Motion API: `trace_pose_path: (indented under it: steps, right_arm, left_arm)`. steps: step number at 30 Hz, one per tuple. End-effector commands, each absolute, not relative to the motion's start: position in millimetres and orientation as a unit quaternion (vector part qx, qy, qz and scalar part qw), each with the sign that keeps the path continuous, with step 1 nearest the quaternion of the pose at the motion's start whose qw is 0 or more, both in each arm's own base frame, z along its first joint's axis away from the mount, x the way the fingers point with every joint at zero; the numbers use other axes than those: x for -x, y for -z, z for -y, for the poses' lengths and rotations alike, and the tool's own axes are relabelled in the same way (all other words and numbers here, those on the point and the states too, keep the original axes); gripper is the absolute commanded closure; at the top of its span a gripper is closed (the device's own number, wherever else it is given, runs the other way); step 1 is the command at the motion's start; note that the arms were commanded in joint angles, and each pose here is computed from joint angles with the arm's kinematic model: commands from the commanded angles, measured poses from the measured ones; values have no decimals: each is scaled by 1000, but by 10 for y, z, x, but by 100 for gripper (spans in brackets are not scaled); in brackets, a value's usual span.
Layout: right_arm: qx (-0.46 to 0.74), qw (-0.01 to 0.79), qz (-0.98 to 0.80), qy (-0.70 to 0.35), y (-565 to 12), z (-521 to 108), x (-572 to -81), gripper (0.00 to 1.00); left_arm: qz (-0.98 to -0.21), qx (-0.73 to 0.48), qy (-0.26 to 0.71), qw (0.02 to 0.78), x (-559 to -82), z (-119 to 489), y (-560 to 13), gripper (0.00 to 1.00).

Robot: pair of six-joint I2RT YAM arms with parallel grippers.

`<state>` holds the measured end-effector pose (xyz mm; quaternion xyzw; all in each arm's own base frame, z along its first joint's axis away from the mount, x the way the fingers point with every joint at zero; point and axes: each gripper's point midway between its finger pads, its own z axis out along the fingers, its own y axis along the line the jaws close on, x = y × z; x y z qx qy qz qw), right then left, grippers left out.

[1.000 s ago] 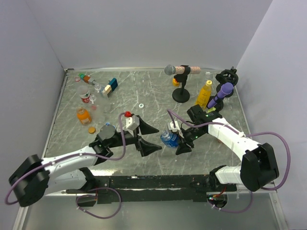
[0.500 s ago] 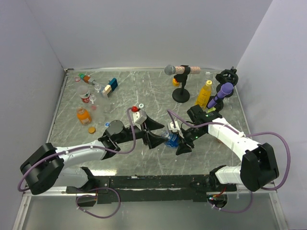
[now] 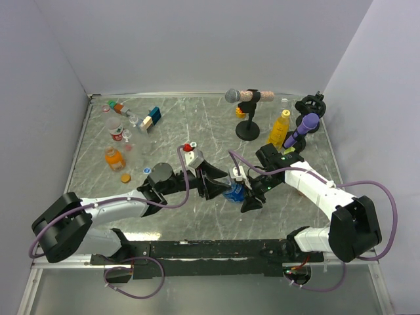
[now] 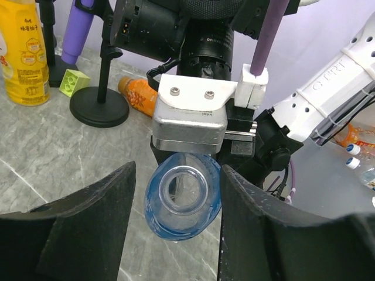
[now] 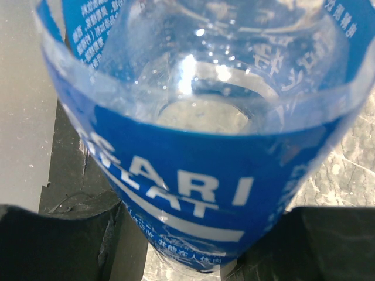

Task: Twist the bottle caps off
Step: Pass from the right arm to the left

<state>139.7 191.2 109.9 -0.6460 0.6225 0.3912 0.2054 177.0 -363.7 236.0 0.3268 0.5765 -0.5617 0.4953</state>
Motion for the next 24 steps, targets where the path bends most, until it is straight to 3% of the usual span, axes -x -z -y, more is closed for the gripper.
trace_pose_path:
  steps: [1, 11, 15, 23, 24]
  right_arm:
    - [652, 236, -599, -400, -1265, -1988, -1451, 70]
    - [652, 237, -600, -399, -1268, -1992, -1462, 70]
    - [651, 237, -601, -399, -1263, -1987, -1465, 70]
    - [651, 235, -601, -399, -1260, -1990, -1462, 70]
    - [651, 235, -601, -399, -1260, -1990, -1462, 70]
  left_arm:
    - [-554, -335, 578, 497, -1733, 3705, -2544, 39]
    - [-565, -353, 576, 474, -1678, 3727, -2436, 38]
    - [-562, -355, 581, 470, -1664, 3734, -2438, 42]
    - [-563, -353, 588, 462, -1639, 3738, -2480, 78]
    - [-562, -350, 588, 464, -1645, 3731, -2492, 99]
